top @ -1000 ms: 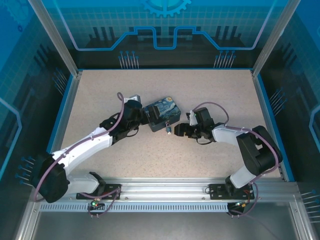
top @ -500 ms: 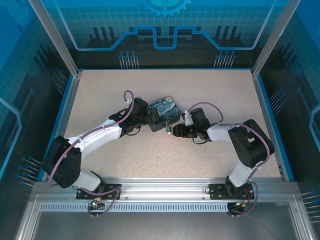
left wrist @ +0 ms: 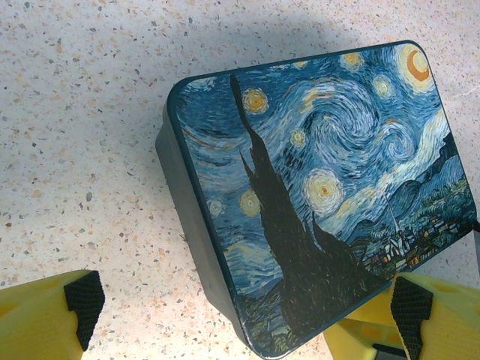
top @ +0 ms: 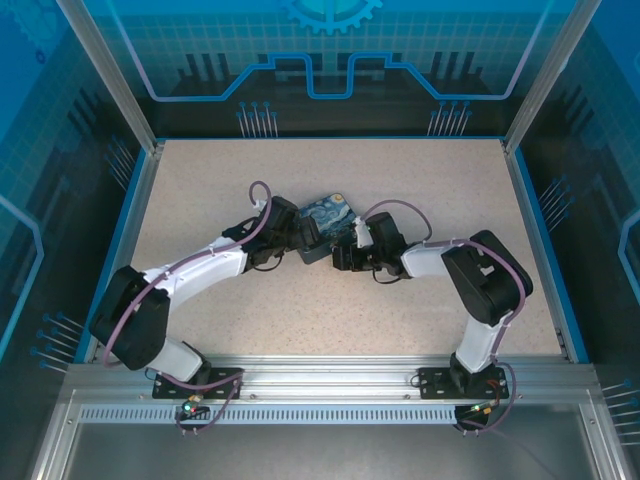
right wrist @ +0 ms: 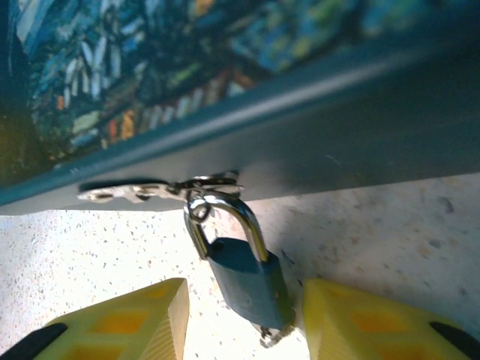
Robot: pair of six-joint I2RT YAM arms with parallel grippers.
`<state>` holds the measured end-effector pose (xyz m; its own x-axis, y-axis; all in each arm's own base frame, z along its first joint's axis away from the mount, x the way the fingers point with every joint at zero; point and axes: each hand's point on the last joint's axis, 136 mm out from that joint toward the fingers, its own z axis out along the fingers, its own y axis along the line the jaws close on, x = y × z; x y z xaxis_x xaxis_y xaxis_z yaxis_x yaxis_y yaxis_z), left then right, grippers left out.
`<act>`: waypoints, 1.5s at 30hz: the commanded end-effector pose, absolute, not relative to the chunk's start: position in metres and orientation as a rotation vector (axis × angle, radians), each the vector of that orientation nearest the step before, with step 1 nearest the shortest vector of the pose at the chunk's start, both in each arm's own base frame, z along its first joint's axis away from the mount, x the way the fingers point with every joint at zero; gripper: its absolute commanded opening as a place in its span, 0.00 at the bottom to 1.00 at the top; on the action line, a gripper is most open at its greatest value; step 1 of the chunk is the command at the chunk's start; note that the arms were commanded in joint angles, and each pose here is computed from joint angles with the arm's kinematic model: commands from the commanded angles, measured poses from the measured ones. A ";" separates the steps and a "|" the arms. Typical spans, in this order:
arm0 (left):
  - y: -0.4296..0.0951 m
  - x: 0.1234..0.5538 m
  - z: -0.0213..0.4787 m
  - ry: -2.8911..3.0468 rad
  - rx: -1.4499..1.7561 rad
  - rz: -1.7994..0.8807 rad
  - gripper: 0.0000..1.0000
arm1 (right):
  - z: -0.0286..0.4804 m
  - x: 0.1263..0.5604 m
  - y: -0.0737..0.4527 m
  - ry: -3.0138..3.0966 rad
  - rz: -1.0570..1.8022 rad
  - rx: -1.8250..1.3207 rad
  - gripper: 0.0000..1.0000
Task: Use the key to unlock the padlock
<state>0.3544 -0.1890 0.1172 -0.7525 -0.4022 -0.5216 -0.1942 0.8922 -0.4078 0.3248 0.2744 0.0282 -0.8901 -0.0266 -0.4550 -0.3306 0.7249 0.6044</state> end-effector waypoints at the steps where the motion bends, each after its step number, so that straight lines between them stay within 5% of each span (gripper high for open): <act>1: -0.191 0.363 0.124 2.408 -0.455 -0.476 0.99 | 0.007 0.307 0.282 2.581 1.004 -0.320 0.45; 17: -0.191 0.367 0.124 2.402 -0.473 -0.497 0.99 | -0.010 0.289 0.266 2.632 0.947 -0.313 0.40; 35: -0.181 0.366 0.111 2.429 -0.469 -0.410 0.99 | -0.002 0.296 0.251 2.612 0.932 -0.204 0.09; 45: -0.162 0.362 0.095 2.458 -0.476 -0.247 0.99 | 0.011 0.299 0.254 2.610 0.997 -0.107 0.01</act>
